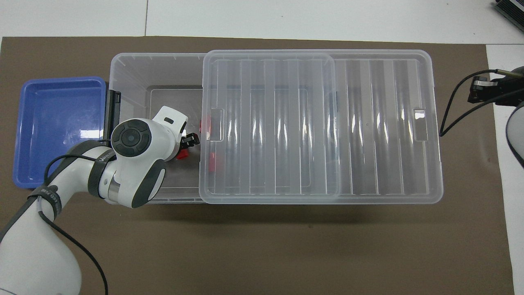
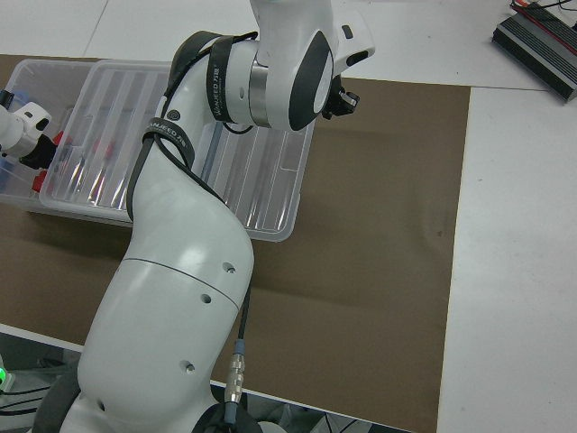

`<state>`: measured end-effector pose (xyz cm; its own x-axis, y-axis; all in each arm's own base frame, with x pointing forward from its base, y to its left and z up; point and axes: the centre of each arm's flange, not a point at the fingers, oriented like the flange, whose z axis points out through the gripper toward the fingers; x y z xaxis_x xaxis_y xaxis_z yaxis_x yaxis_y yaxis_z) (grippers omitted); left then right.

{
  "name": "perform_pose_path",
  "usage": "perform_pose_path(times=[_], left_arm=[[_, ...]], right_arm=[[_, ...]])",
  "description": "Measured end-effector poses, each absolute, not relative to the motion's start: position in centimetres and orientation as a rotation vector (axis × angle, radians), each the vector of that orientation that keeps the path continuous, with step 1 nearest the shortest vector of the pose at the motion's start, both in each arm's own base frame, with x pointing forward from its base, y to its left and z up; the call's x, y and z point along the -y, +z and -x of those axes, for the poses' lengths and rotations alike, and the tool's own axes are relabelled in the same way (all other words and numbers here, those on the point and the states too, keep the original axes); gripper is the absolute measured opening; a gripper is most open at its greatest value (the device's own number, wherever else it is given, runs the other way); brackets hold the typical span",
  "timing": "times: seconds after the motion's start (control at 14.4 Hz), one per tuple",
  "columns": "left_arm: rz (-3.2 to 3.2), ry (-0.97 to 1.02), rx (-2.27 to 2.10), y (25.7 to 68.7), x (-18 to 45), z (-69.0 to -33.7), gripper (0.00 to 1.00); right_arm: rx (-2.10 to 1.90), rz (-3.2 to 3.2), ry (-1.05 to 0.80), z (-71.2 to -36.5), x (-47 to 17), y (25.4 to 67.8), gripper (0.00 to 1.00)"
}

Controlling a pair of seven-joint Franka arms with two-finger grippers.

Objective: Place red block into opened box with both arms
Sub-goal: 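Carry the red block into the open box with the left gripper, then open the left gripper and withdraw while the right gripper reaches the lid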

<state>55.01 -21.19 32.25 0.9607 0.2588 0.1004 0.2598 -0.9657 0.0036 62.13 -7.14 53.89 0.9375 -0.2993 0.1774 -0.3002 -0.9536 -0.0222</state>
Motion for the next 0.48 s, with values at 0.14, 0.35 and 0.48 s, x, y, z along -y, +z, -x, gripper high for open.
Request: perform_pose_path(times=[0.14,0.35,0.48], left_arm=[[3.081,-0.129,0.423,35.2,21.2,-56.1,0.86],[3.053,-0.086,0.392,40.9,20.2,-57.3,0.87],[3.039,-0.048,0.322,45.5,17.5,-58.4,0.87]], right_arm=[[0.475,-3.087,0.305,-62.3,7.1,52.3,0.01],[0.467,-3.090,0.295,-62.0,6.7,49.8,0.01],[0.457,-3.095,0.263,-61.8,6.3,48.7,0.01]])
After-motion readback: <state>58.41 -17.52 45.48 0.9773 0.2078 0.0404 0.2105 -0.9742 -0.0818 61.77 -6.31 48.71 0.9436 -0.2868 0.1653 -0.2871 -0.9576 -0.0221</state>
